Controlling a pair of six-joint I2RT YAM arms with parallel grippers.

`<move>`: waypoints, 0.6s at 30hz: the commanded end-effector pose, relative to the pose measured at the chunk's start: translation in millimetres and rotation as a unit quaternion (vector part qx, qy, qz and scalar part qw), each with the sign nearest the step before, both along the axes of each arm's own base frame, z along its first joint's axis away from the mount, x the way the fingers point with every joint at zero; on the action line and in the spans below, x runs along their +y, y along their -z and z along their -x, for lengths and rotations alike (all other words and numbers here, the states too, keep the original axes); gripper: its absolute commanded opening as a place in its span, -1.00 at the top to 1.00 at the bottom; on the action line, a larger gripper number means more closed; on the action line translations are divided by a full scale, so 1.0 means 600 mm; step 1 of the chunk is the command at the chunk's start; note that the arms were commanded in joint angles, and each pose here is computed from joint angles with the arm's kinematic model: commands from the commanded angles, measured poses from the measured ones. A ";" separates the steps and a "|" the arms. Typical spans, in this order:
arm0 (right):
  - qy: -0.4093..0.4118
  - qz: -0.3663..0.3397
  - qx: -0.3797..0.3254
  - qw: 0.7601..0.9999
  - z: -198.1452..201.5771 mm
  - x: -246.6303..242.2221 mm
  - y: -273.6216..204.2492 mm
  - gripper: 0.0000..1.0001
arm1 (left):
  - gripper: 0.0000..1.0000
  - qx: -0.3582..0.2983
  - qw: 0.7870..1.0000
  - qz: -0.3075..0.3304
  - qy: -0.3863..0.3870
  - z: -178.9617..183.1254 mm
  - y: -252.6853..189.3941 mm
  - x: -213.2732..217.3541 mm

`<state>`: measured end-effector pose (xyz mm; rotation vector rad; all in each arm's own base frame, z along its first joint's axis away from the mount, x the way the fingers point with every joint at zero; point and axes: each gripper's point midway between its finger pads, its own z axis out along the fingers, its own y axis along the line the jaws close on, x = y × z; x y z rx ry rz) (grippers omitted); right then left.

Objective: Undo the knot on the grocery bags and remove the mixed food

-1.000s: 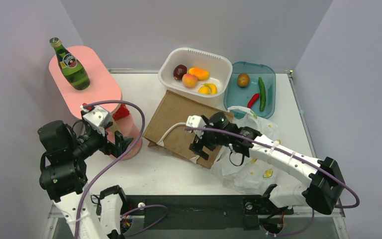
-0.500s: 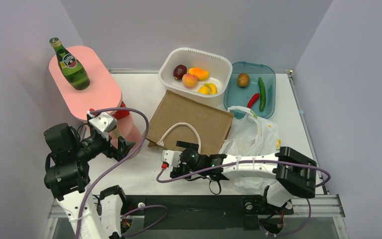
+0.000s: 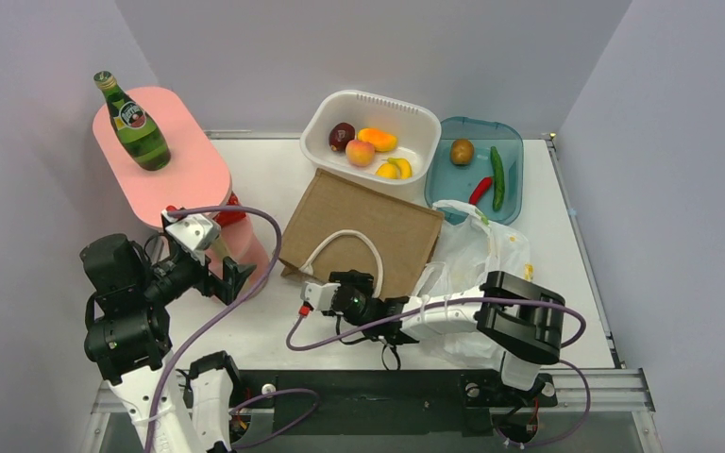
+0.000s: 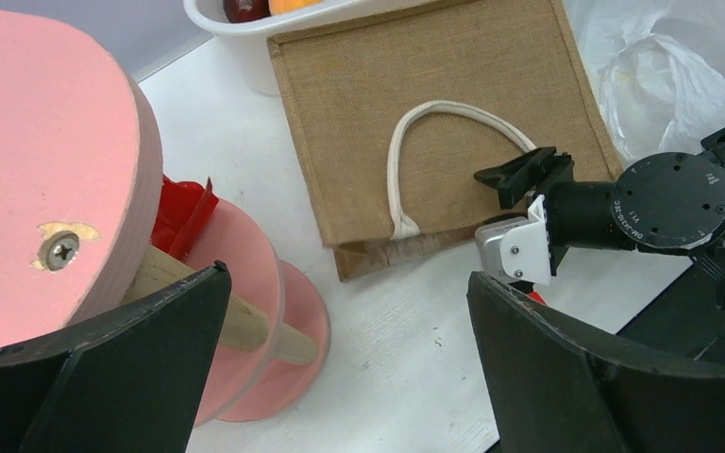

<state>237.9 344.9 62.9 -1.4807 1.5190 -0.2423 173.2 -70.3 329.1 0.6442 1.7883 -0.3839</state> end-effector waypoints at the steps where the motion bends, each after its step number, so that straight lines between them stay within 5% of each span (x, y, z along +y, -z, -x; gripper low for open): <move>1: 0.054 -0.047 -0.032 0.997 -0.054 0.008 -0.068 0.39 | -0.95 -0.048 0.999 0.000 -0.002 -0.016 -0.040 0.001; 2: 0.054 -0.047 -0.009 0.997 -0.051 0.007 -0.063 0.80 | -0.95 -0.052 0.999 0.006 -0.005 -0.021 -0.047 0.002; 4: 0.056 -0.094 0.029 0.994 -0.060 0.027 -0.104 1.00 | -0.95 -0.054 0.998 0.019 -0.010 -0.029 -0.054 0.003; 9: 0.045 -0.230 0.146 0.961 -0.058 0.055 -0.211 1.00 | -0.94 -0.060 0.996 0.065 -0.011 -0.046 -0.085 -0.003; 18: 0.076 -0.422 0.288 0.856 -0.089 0.038 -0.350 1.00 | -0.94 -0.078 0.991 0.108 -0.009 -0.082 -0.121 -0.001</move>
